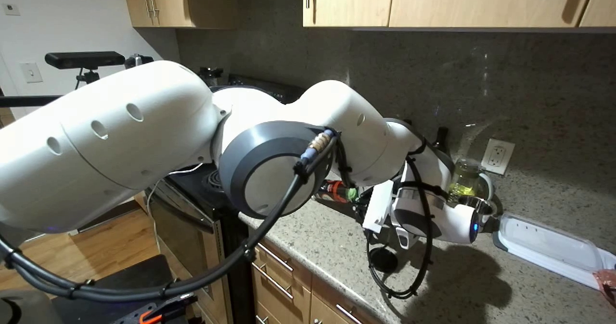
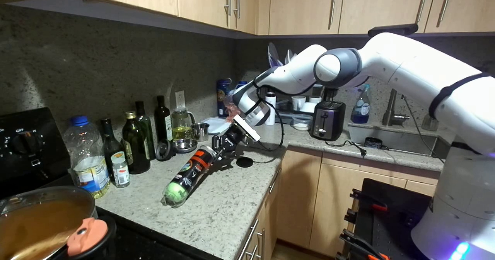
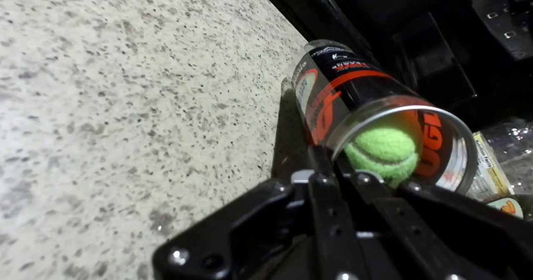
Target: Place the container on its side
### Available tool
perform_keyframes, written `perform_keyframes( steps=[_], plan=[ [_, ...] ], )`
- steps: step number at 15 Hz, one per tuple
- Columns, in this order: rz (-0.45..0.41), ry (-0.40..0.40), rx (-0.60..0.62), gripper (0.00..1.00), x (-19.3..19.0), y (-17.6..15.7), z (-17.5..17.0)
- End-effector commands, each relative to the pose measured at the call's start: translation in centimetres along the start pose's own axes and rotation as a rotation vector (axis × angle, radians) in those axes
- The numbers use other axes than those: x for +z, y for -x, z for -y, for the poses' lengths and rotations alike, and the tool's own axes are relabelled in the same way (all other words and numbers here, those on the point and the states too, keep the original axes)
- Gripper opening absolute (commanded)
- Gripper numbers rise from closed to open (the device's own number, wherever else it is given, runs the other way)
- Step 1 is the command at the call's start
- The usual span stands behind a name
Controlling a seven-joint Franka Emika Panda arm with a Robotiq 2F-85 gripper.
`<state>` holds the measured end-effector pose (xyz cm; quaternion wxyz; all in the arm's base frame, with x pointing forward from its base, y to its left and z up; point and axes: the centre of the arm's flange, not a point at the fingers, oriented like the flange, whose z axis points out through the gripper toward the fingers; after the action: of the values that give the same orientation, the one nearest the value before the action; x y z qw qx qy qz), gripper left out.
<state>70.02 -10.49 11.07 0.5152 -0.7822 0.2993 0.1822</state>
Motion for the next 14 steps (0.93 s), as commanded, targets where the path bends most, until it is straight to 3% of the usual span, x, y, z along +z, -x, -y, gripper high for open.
perform_keyframes(
  steps=[1,14],
  plan=[
    [0.02,0.001,0.094,0.01,-0.6,-1.3,0.4],
    [0.126,-0.008,0.269,0.01,1.1,-3.4,-2.6]
  ],
)
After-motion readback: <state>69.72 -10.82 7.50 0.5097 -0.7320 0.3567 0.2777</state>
